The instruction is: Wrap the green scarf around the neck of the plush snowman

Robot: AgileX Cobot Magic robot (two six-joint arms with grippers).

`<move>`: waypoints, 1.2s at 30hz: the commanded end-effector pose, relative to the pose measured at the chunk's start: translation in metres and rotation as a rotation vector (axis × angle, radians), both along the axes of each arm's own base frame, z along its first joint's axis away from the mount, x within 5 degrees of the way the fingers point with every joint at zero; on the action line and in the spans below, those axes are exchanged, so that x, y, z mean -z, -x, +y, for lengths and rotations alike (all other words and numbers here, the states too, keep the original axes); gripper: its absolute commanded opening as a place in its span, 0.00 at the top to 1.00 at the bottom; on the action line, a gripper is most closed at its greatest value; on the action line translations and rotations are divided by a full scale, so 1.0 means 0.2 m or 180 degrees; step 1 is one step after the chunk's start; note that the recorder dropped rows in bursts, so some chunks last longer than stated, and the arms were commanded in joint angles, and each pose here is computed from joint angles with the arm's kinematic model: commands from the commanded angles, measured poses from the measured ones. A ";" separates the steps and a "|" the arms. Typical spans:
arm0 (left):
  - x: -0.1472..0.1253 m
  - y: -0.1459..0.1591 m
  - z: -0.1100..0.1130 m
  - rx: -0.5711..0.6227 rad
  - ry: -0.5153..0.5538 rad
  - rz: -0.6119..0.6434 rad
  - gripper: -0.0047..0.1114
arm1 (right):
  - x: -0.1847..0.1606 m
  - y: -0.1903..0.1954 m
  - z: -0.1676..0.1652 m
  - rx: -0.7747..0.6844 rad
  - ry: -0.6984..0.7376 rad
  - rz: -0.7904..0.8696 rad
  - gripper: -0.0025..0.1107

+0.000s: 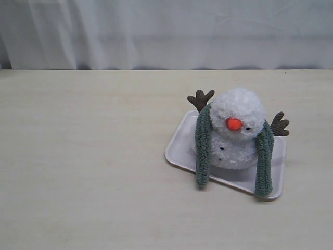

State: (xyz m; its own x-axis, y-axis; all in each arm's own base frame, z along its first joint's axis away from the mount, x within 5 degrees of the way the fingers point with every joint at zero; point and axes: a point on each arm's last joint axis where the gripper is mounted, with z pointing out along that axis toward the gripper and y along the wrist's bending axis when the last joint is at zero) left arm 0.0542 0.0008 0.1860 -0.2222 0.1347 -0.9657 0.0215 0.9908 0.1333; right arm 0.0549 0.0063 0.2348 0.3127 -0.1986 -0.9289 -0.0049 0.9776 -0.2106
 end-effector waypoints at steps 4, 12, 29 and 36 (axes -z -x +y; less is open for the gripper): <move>0.00 0.00 0.00 -0.0001 -0.0012 -0.0011 0.96 | 0.10 -0.01 -0.03 0.0186 -0.0079 0.0649 0.94; 0.00 0.00 0.00 -0.0001 -0.0012 -0.0011 0.96 | 0.16 -0.01 -0.04 0.0271 -0.0162 0.1056 0.94; 0.00 0.00 0.00 -0.0001 -0.0012 -0.0011 0.96 | 0.26 0.01 -0.06 0.0410 -0.0270 0.1777 0.94; 0.00 0.00 0.00 -0.0001 -0.0012 -0.0011 0.96 | 0.26 0.01 -0.06 0.0413 -0.0282 0.1791 0.94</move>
